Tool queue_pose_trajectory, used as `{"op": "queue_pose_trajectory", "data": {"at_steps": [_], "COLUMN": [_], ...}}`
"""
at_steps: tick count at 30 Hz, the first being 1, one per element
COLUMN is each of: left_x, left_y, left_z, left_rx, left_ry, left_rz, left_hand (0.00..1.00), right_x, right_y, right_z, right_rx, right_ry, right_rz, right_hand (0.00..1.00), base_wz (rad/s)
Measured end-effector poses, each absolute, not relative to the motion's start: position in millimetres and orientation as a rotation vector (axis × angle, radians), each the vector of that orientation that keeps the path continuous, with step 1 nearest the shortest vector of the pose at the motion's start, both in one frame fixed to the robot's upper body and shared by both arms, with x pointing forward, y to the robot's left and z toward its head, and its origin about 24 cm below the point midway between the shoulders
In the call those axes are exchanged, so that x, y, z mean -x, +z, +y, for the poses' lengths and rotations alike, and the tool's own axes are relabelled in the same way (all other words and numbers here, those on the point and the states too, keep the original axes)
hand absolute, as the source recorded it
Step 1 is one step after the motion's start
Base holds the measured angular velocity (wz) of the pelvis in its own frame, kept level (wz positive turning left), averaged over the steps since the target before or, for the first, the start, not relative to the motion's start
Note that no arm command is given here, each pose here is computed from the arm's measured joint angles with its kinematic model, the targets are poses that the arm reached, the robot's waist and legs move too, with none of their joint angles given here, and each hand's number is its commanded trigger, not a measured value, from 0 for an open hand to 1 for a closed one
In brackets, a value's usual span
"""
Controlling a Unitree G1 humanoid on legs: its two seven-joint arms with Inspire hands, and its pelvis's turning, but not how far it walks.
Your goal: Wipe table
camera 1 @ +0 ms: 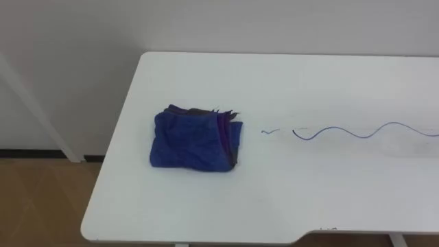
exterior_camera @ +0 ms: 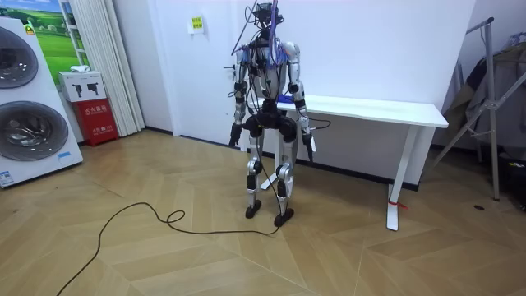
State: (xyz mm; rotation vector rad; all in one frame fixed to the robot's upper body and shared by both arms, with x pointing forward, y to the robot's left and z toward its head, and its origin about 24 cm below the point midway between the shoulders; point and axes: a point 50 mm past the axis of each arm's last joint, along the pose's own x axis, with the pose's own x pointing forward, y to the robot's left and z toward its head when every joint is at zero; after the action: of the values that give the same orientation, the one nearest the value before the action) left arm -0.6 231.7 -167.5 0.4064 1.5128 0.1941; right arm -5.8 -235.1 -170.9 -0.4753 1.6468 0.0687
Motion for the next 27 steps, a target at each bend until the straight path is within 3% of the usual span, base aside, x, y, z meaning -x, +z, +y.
{"op": "queue_pose_trajectory", "data": {"at_steps": [19, 27], "left_x": [-3.3, -1.8], "left_y": [-168.0, -167.3], "left_z": [229.7, 232.8], "left_rx": [-0.325, -0.310], "left_ry": [0.231, 0.261], "left_rz": [1.468, 1.474], "left_hand": [0.00, 0.00], "right_x": [5.1, 20.3], "right_y": [-171.9, -171.2], "right_z": [-233.0, -236.4], "right_rx": [0.440, 0.239], "right_ry": [0.061, -0.186], "right_rz": [1.633, 1.679], "right_hand": [0.00, 0.00], "base_wz": [0.00, 0.00]}}
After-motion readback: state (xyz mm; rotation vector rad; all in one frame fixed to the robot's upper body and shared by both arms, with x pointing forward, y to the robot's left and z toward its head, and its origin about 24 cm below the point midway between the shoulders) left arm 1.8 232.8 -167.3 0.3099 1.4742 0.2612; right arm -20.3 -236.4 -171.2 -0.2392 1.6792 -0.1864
